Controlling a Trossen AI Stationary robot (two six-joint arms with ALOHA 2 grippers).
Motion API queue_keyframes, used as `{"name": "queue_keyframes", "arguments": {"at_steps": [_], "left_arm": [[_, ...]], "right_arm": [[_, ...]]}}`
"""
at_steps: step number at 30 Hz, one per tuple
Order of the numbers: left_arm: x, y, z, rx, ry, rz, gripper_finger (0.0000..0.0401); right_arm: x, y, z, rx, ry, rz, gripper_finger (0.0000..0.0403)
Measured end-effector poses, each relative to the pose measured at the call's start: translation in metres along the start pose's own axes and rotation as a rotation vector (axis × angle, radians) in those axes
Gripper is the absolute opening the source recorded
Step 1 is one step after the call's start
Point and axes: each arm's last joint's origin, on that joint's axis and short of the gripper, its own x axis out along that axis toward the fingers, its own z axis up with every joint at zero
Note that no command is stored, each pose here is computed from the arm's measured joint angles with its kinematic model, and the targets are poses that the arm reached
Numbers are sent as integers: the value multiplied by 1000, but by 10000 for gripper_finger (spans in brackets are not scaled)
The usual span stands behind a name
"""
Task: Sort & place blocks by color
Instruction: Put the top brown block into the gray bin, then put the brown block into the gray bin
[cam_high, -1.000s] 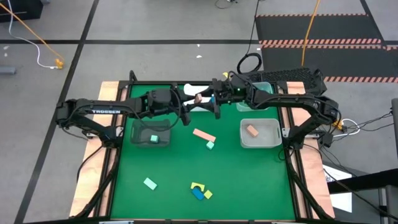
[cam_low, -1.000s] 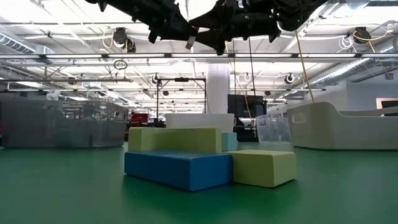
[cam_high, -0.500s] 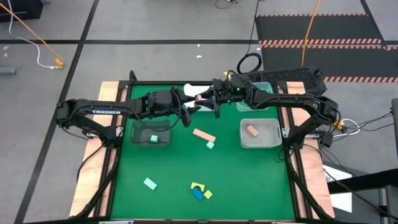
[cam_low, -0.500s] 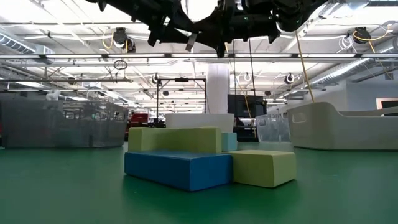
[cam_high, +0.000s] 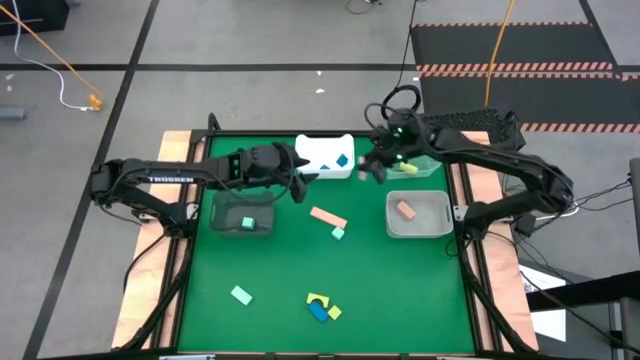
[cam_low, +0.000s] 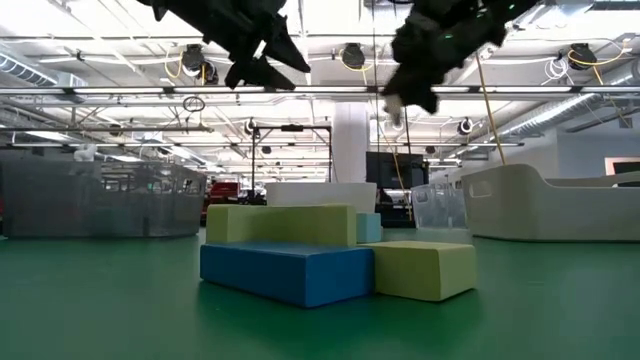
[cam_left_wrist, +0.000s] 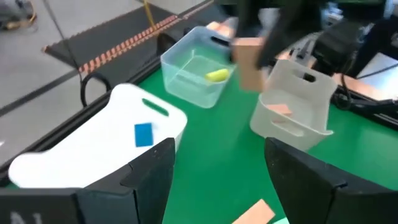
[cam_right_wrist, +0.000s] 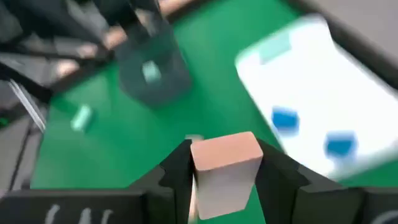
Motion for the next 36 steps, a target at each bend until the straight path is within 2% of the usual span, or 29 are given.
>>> {"name": "queue_keyframes", "arguments": {"at_steps": [6, 8, 12, 16, 20, 23, 29, 33, 36], "left_arm": [[10, 19, -7, -58, 86, 76, 250], [15, 21, -8, -57, 93, 66, 250], [25, 21, -15, 29, 149, -9, 250], [36, 19, -25, 198, 206, -117, 250], [53, 18, -40, 427, 266, -230, 250], [65, 18, -52, 557, 301, -276, 250], [78, 14, -69, 678, 345, -317, 250], [81, 9, -75, 777, 348, -365, 250], [85, 4, -82, 765, 360, -433, 250]], "right_arm": [[-30, 7, -32, 162, 260, -99, 118], [-39, 10, -42, 211, 344, -121, 118], [-52, 20, -61, 260, 519, -146, 118], [-55, 29, -74, 270, 653, -152, 118], [-46, 32, -85, 298, 700, -173, 119], [-42, 30, -97, 328, 731, -237, 152], [-33, 27, -110, 399, 744, -266, 242], [-29, 25, -110, 391, 711, -255, 275], [-26, 25, -107, 380, 672, -239, 284]]}}
